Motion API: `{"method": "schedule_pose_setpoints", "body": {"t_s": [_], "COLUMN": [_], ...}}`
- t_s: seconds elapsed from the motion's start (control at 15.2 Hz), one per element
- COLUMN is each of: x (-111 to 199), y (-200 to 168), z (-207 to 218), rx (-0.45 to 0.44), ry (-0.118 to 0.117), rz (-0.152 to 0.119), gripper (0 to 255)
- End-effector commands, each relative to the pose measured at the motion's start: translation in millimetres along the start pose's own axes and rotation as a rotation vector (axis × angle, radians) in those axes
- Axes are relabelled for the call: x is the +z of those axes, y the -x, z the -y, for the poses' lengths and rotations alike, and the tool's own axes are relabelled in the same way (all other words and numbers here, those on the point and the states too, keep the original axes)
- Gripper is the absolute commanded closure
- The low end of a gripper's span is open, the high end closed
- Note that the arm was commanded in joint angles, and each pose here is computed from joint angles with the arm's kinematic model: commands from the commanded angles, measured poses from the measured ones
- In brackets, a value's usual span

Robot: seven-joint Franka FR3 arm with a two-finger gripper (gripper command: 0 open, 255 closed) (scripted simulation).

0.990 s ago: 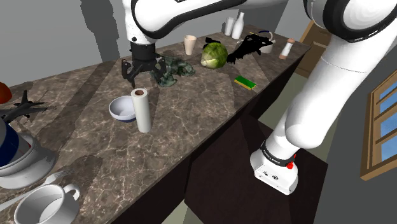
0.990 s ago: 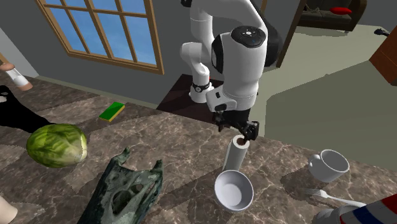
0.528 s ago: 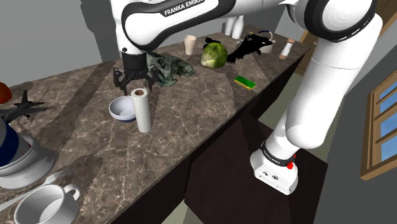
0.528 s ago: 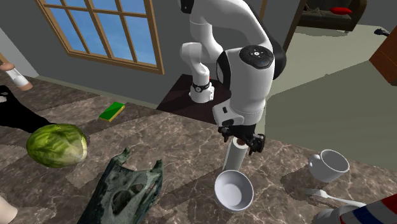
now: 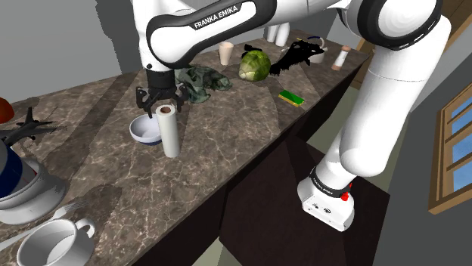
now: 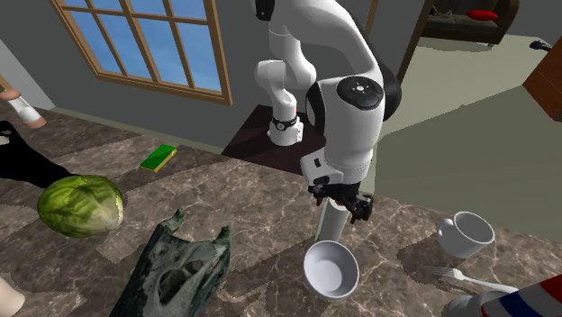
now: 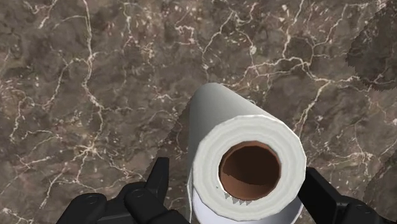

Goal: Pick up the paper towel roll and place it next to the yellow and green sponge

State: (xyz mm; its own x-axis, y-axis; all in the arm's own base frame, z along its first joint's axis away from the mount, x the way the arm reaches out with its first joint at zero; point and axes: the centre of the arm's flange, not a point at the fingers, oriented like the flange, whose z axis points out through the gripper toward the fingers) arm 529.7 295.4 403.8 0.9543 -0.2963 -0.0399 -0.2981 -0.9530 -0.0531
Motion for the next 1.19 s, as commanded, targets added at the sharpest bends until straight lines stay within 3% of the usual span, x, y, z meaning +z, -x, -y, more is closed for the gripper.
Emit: {"method": "schedule_pose_setpoints", "body": {"t_s": [0.0,0.07,0.13,0.73,1.12], "x": [0.1,0.1,0.1,0.1,-31.5], "y": [0.0,0.0,0.0,0.0,1.3], "z": [0.0,0.0,0.0,0.0,1.7], "rx": [0.0,0.0,0.0,0.0,0.0], "ry": [0.0,0.0,0.0,0.0,0.0], "rz": [0.0,0.0,0.0,0.0,0.0], "gripper": [0,0,255,255,255]}}
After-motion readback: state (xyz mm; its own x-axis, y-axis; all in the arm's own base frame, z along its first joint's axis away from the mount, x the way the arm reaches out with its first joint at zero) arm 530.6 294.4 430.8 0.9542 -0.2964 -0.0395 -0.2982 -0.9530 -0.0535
